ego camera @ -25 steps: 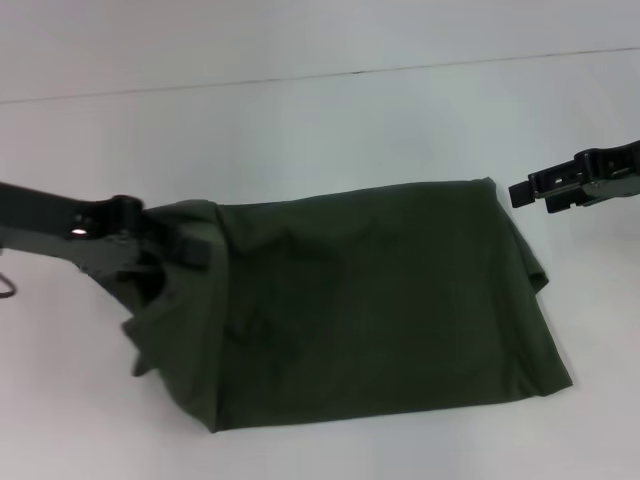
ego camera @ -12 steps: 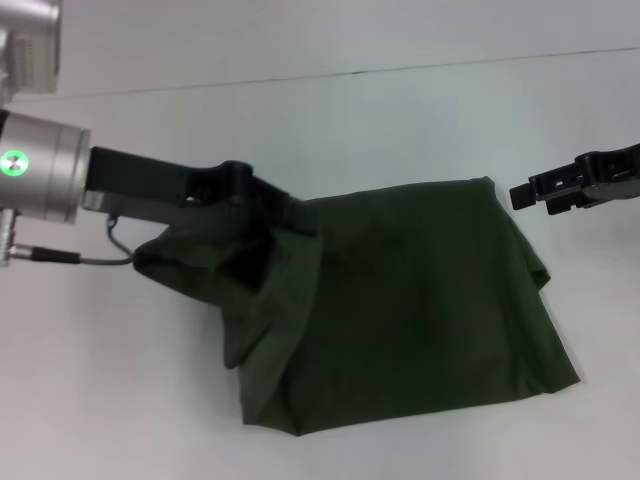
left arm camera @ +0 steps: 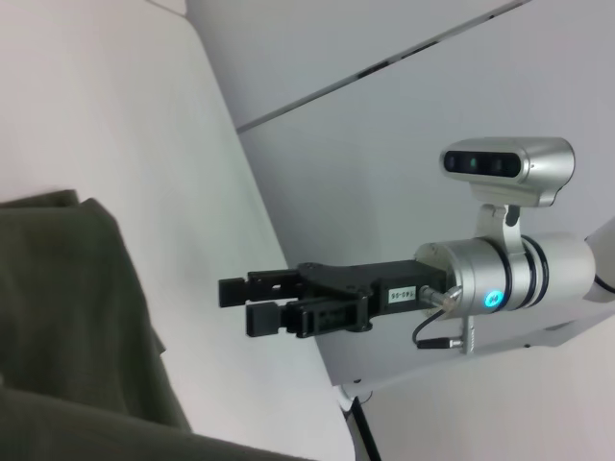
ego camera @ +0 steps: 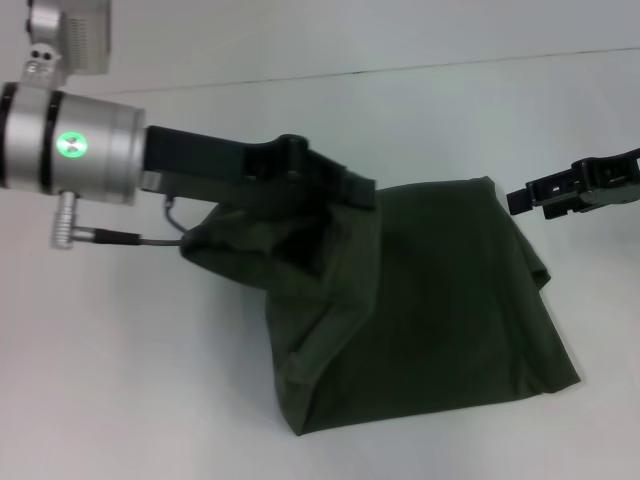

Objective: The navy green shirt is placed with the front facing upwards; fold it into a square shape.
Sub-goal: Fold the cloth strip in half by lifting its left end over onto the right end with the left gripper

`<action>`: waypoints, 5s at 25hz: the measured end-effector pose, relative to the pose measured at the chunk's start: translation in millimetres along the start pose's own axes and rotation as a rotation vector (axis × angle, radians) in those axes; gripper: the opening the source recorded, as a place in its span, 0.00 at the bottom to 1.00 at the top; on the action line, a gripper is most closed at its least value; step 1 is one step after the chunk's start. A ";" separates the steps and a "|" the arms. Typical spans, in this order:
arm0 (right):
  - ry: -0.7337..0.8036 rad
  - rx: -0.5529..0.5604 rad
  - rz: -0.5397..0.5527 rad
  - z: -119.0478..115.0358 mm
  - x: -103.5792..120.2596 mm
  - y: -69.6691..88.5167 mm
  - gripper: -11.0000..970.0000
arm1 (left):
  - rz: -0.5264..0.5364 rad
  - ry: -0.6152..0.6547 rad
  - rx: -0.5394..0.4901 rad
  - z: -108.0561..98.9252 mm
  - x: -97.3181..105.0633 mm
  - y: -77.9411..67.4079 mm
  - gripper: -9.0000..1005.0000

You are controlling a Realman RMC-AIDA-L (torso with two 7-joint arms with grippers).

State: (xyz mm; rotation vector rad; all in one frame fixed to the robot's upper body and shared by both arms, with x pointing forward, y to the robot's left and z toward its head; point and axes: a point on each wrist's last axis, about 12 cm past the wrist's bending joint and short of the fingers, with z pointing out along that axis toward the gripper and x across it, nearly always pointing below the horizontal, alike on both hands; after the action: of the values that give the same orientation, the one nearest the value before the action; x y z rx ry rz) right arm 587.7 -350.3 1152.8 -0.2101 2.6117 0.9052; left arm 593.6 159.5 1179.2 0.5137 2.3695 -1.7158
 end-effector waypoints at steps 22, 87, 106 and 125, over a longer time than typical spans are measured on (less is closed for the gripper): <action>-0.003 -0.002 -0.005 0.1 -1.6 0.9 0.82 | 0.006 -0.033 0.072 72.5 -1.5 11.6 0.04; -0.234 -0.233 -0.804 77.6 88.8 7.3 0.01 | 0.048 -0.149 0.062 15.6 -19.1 7.2 0.04; -0.193 -0.282 -0.815 139.8 87.5 32.8 0.01 | 0.073 -0.161 0.095 3.9 -15.1 1.1 0.04; -0.126 -0.343 -0.870 178.0 88.3 63.4 0.01 | 0.098 -0.164 0.119 0.0 -11.2 -3.5 0.04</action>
State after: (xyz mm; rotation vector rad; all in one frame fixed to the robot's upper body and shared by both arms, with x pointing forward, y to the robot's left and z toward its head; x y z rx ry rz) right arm 542.2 -191.7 1025.2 -1.2098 1.8970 0.9525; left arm 602.7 156.6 1186.0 0.4784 2.1056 -1.7895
